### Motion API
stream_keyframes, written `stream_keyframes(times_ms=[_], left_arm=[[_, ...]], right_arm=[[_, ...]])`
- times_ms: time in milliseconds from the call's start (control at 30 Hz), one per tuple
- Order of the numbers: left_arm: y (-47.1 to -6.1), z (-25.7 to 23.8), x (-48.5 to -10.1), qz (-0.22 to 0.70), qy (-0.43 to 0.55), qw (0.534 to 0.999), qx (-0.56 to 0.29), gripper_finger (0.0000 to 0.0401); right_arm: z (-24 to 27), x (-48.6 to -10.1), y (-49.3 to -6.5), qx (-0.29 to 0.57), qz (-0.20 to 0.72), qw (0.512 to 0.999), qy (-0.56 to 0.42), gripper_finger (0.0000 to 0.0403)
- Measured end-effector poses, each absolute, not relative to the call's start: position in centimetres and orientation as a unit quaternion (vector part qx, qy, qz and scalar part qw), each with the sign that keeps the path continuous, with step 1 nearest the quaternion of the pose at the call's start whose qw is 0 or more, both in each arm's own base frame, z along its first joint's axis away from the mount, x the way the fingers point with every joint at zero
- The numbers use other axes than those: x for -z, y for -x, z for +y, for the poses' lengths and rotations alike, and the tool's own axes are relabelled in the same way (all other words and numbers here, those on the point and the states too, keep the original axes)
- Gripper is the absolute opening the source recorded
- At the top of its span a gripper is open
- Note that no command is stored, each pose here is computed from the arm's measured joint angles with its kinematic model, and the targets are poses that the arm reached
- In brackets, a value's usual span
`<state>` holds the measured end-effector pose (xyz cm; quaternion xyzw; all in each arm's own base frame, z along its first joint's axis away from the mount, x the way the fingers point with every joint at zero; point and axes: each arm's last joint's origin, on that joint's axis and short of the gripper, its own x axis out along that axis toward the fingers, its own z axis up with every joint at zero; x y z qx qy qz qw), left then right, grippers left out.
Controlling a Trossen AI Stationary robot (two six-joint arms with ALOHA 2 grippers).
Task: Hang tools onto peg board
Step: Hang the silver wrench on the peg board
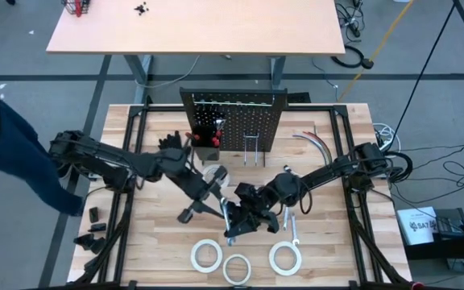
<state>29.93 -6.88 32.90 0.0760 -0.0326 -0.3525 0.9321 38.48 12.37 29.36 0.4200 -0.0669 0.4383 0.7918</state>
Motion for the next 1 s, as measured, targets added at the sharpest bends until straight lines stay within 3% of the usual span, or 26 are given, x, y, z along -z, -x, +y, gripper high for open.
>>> stream_keyframes(times_ms=[300,400,533,633,867,1000], left_arm=[[-25.3,-5.5,-34.6,0.065,-0.037,0.938,0.338,0.012],[-23.4,-5.5,-35.9,0.058,-0.021,0.946,0.318,0.012],[-20.4,-5.5,-37.8,0.03,-0.024,0.968,0.248,0.012],[-19.2,-5.8,-38.1,0.026,-0.009,0.977,0.213,0.012],[-19.0,-7.2,-37.4,0.027,0.007,0.977,0.211,0.012],[-19.5,-8.1,-36.9,0.034,0.004,0.978,0.203,0.0121]], right_arm=[[11.1,-32.1,-37.4,-0.417,-0.096,0.83,-0.359,0.0005],[10.6,-33.0,-36.9,-0.349,-0.071,0.871,-0.338,0.0005],[9.4,-33.9,-35.3,-0.163,-0.004,0.939,-0.302,0.0005],[8.3,-35.1,-33.1,-0.081,0.028,0.966,-0.245,0.0005],[5.2,-37.2,-28.6,-0.01,0.066,0.982,-0.175,0.0004],[2.5,-36.0,-26.4,0.017,0.065,0.981,-0.181,0.0004]])
